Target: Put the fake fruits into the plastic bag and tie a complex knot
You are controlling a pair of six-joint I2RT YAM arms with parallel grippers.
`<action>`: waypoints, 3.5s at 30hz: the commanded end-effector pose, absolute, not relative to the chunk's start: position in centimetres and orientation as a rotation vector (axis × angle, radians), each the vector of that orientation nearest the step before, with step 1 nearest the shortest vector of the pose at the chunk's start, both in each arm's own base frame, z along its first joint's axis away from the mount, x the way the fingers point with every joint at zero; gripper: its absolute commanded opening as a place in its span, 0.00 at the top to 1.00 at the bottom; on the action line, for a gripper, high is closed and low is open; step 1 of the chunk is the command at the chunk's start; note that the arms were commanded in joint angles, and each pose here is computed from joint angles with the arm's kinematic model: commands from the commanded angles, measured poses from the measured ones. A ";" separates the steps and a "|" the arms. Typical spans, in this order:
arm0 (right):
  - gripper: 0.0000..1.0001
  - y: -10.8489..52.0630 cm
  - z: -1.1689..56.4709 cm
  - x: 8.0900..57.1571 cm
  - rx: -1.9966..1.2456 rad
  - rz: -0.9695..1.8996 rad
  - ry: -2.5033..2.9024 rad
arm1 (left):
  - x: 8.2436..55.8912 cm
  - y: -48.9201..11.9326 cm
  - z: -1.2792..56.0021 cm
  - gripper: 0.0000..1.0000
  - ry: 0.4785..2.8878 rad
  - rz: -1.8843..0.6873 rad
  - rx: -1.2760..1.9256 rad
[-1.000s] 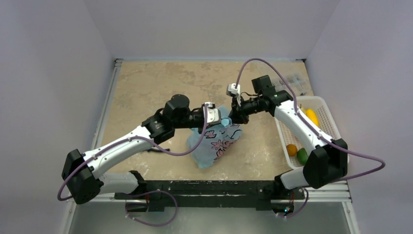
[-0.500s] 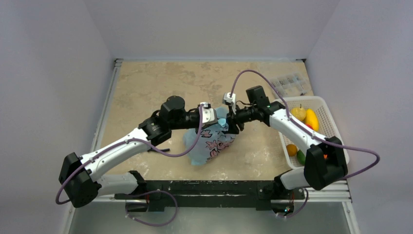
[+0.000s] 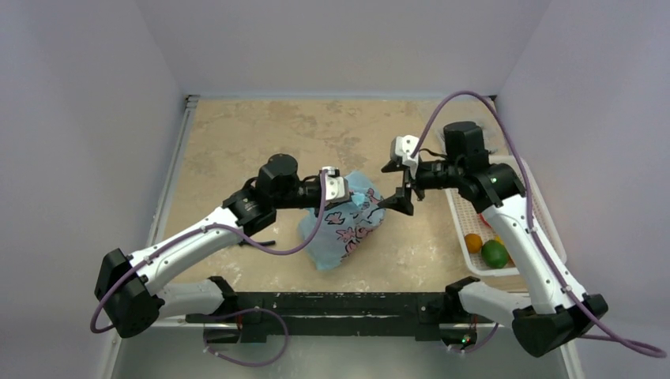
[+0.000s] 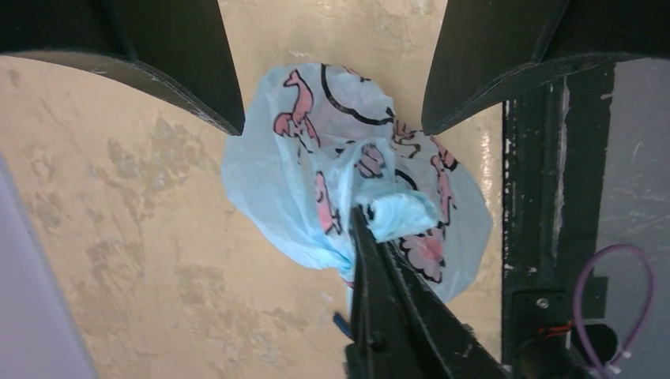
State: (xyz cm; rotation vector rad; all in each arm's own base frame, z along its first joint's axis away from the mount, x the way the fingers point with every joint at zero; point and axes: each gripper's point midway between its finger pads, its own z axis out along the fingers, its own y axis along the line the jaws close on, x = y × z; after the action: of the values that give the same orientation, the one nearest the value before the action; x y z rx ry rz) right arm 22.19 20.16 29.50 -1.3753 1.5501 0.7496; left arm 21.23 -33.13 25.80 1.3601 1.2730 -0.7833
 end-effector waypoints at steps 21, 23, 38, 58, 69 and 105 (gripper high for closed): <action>0.57 26.9 25.9 21.8 -1.522 0.754 1.534 | 21.6 -34.2 27.3 1.00 1.233 -0.800 1.403; 0.68 26.6 25.6 21.8 -1.531 0.742 1.543 | 21.5 -34.1 27.2 1.00 1.238 -0.799 1.405; 1.00 25.4 24.6 20.7 -1.604 0.702 1.520 | 19.7 -25.6 26.9 0.38 1.300 -0.658 1.476; 1.00 26.4 26.7 21.1 -1.516 0.725 1.428 | 22.8 -21.5 19.9 0.44 1.389 -0.392 1.606; 1.00 26.3 26.5 21.1 -1.507 0.720 1.431 | 24.0 -23.0 20.2 0.47 1.400 -0.508 1.556; 1.00 16.1 23.4 25.7 -1.363 0.346 1.795 | 27.6 -14.5 14.7 1.00 1.718 -0.254 1.504</action>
State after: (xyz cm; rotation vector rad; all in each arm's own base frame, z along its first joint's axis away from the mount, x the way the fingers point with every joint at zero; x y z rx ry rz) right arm 24.25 20.50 25.01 -1.3825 1.6904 0.5621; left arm 26.44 -19.20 17.65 1.5169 1.5464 -0.4035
